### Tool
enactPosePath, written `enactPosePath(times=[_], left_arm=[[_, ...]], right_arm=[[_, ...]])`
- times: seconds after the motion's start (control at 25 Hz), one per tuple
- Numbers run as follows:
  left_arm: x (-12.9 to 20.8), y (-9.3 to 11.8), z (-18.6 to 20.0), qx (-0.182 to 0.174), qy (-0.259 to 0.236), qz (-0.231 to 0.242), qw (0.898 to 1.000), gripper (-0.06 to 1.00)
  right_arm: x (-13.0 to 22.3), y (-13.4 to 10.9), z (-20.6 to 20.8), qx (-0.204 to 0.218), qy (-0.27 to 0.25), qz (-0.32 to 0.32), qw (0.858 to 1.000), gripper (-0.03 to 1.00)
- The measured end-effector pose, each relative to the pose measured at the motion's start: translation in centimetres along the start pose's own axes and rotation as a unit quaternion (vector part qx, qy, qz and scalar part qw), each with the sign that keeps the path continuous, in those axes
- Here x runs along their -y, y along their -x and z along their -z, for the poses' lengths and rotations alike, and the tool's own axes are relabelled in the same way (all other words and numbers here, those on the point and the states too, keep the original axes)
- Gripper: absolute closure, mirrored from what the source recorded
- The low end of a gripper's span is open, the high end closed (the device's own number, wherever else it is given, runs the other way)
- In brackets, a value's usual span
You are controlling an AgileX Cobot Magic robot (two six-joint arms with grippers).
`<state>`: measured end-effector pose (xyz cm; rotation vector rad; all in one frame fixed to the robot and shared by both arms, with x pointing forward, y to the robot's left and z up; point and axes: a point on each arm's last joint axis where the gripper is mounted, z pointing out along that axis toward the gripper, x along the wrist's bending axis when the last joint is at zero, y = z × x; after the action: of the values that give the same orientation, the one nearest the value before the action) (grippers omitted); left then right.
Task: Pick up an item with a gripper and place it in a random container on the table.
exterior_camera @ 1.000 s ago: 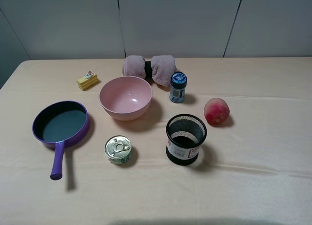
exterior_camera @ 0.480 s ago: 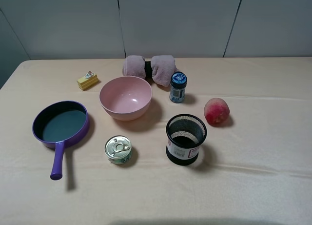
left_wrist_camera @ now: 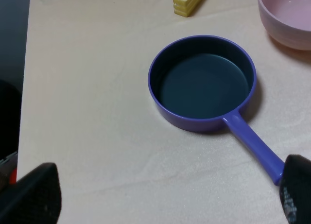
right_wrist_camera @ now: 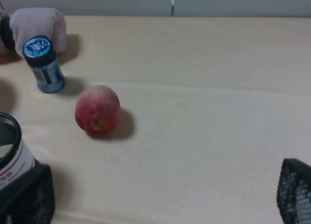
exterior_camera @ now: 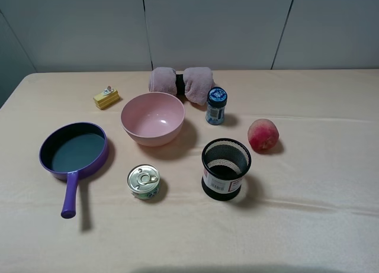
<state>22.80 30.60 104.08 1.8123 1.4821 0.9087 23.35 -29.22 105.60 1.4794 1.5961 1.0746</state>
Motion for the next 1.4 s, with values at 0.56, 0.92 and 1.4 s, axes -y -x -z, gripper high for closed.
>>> enactPosePath(times=[0.56,0.92,1.4], left_arm=[[0.00,0.00,0.00,0.000,0.000,0.000,1.000,0.04],[0.00,0.00,0.00,0.000,0.000,0.000,1.000,0.04],[0.00,0.00,0.00,0.000,0.000,0.000,1.000,0.04]], right_arm=[[0.00,0.00,0.00,0.000,0.000,0.000,1.000,0.27],[0.01,0.16,0.00,0.009,0.000,0.005,1.000,0.27],[-0.15,0.16,-0.33,0.008,-0.012,0.004,1.000,0.27]])
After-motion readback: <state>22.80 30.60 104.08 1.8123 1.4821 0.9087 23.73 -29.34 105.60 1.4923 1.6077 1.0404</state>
